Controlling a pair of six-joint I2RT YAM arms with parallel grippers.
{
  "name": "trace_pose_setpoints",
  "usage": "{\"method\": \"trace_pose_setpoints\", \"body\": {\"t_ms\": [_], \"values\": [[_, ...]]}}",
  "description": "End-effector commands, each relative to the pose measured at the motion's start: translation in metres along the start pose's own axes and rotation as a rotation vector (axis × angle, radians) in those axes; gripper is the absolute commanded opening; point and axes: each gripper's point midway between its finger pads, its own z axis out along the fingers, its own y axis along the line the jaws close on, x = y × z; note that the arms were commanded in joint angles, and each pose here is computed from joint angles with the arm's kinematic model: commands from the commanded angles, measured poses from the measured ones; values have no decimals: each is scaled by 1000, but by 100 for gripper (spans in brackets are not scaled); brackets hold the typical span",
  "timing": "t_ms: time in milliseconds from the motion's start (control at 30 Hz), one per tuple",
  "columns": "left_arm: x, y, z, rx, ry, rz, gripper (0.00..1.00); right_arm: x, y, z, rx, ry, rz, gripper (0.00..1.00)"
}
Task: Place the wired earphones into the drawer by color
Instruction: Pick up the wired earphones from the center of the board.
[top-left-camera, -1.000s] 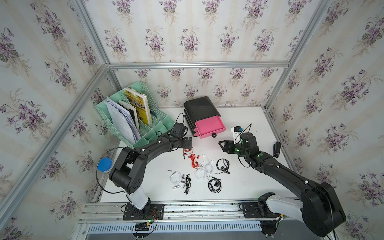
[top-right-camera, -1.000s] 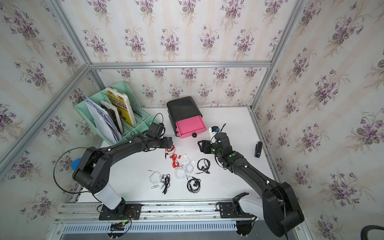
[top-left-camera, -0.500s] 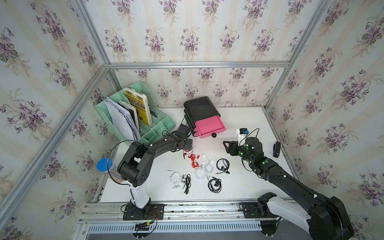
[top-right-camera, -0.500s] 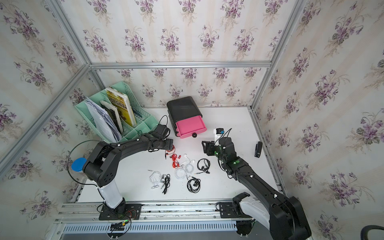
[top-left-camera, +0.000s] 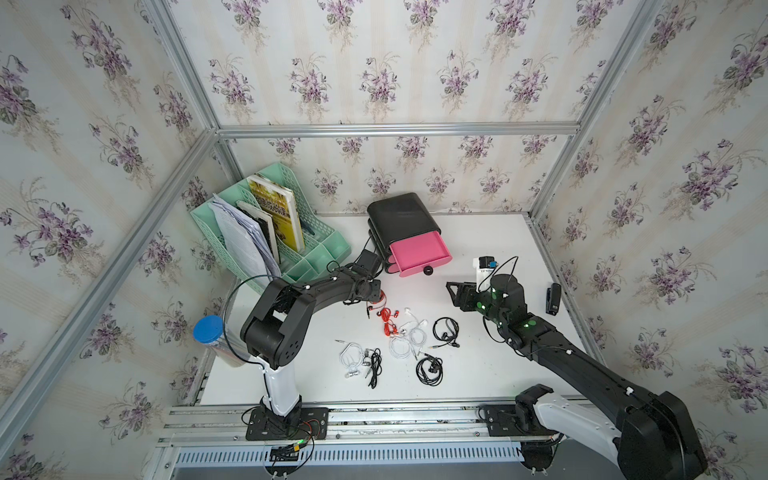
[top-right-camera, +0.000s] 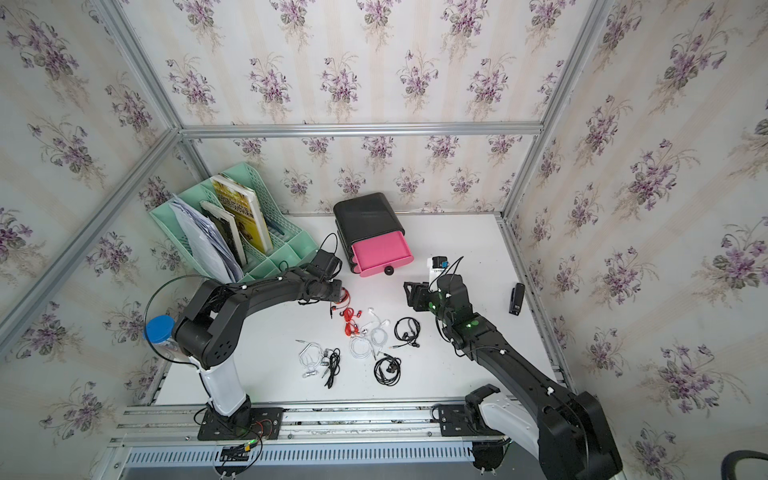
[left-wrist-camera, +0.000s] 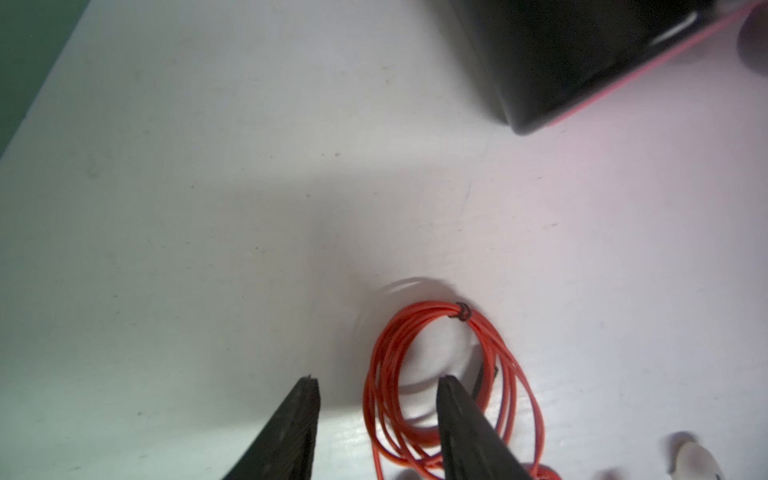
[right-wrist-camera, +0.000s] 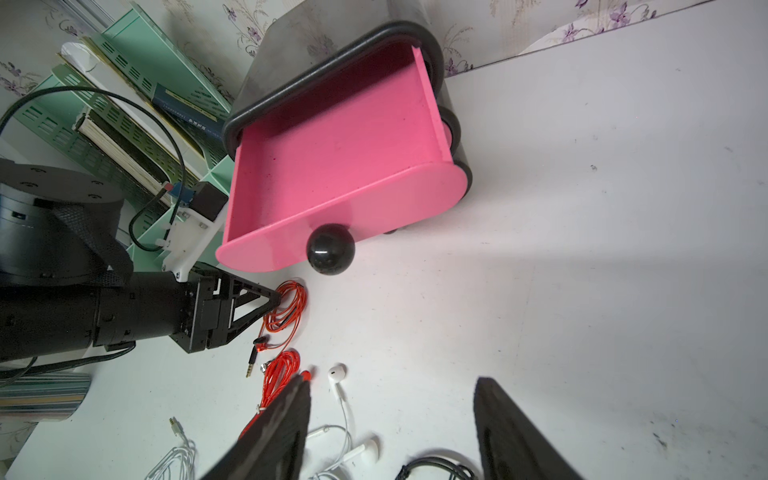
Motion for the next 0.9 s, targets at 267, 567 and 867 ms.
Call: {"method": "trace_pose_setpoints", "body": {"t_ms": [267,567,867], "values": [[7,0,7,-5,30,13,41,-6,2,-1,-7,-27,2,67],[10,-1,13,-7,49,19,27,-7,3,-2,-10,-30,5,67],[12,-1,17,-12,64,21,12,-6,2,-2,-8,-28,4,67]]}}
